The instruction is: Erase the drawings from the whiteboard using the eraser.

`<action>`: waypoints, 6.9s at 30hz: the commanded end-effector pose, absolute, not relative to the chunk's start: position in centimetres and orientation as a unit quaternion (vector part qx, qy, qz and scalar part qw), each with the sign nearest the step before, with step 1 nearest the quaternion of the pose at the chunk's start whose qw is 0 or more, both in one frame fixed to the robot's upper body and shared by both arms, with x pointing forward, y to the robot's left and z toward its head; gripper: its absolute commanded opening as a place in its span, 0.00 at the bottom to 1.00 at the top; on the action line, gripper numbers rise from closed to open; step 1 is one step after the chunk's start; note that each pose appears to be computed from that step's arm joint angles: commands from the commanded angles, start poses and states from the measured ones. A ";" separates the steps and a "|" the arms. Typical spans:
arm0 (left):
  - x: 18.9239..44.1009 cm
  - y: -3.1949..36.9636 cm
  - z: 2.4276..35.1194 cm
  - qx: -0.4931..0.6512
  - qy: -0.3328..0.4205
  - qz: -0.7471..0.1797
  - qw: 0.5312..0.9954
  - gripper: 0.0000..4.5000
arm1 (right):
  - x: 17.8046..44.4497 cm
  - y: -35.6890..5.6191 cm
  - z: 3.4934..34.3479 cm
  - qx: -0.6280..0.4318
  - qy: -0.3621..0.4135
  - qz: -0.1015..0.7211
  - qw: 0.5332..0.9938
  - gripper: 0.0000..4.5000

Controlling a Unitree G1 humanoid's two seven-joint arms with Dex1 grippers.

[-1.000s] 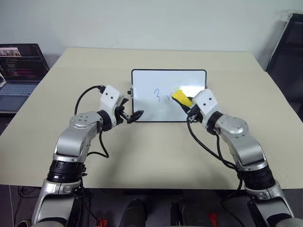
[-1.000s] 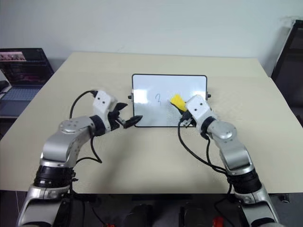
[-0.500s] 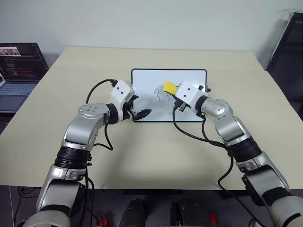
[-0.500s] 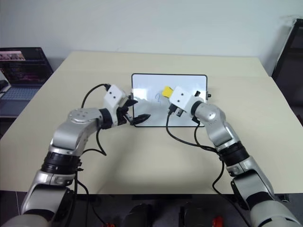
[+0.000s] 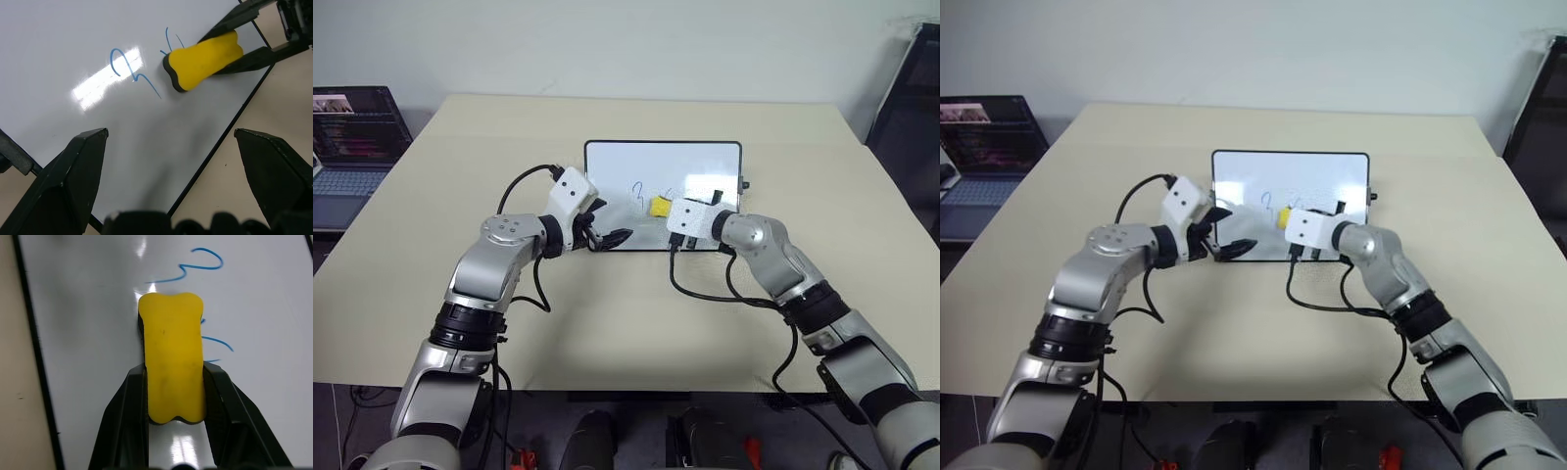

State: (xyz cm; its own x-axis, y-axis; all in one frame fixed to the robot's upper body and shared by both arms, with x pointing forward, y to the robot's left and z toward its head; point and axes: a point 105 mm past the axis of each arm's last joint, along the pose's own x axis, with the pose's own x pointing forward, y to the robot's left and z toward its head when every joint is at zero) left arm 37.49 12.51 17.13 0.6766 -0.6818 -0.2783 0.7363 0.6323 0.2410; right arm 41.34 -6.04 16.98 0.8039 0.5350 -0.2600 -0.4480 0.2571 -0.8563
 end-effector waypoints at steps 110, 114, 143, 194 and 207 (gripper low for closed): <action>36.1 12.7 16.9 0.157 0.069 -0.383 0.908 1.00 | 43.7 -9.5 17.7 -0.523 0.018 0.293 0.800 0.24; 36.0 12.6 16.9 0.157 0.069 -0.382 0.908 1.00 | 42.8 -8.7 16.2 -0.525 0.037 0.332 0.783 0.24; 35.9 12.6 16.8 0.154 0.071 -0.378 0.910 1.00 | 42.8 -6.3 18.1 -0.533 -0.012 0.337 0.776 0.24; 36.2 16.5 18.2 0.090 -0.012 -0.212 0.973 1.00 | 34.5 -6.5 18.8 -0.182 -0.130 0.347 0.911 0.24; 37.9 17.3 17.7 0.161 0.043 -0.267 0.949 1.00 | 36.3 -4.5 18.3 -0.362 -0.088 0.386 0.844 0.24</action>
